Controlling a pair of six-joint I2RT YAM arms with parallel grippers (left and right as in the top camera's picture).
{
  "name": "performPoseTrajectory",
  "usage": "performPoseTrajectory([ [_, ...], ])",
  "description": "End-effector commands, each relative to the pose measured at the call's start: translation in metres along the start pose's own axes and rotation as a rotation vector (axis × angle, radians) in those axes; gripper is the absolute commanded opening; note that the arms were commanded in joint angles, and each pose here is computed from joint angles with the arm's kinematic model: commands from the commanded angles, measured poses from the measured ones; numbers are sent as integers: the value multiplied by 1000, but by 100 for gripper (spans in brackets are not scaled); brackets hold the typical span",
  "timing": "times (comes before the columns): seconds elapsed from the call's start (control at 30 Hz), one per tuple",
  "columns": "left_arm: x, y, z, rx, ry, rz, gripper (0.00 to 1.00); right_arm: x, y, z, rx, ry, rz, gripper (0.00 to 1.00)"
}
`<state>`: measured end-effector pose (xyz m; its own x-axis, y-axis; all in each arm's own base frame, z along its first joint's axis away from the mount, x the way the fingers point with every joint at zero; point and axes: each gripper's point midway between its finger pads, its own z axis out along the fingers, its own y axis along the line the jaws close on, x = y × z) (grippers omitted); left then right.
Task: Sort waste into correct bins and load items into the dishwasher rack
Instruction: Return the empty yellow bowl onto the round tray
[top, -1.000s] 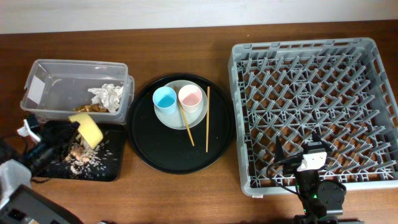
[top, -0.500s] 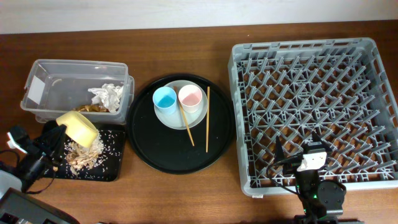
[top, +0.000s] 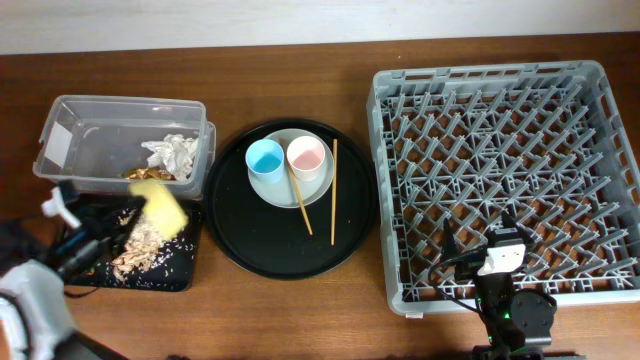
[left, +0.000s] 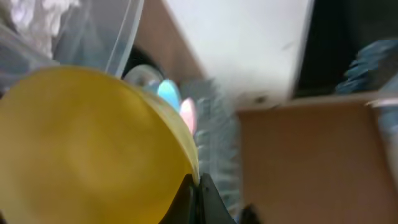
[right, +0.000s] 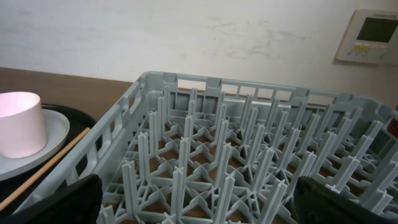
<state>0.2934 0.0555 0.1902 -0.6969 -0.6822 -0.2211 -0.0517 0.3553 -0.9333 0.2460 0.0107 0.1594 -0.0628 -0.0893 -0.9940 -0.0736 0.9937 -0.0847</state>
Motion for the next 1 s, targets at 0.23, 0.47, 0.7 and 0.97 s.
performPoseTrajectory([
  [0.23,126,-24,98,-706,235,597,0,2,1,0,-9,3,-6,98],
  [0.47,176,27,147,-896,412,765,0,2,1,0,-9,3,-6,98],
  [0.7,172,39,147,-953,404,777,0,2,1,0,-9,3,-6,98],
  [0.97,168,37,149,-953,381,787,37,2,1,0,-9,3,-6,98],
])
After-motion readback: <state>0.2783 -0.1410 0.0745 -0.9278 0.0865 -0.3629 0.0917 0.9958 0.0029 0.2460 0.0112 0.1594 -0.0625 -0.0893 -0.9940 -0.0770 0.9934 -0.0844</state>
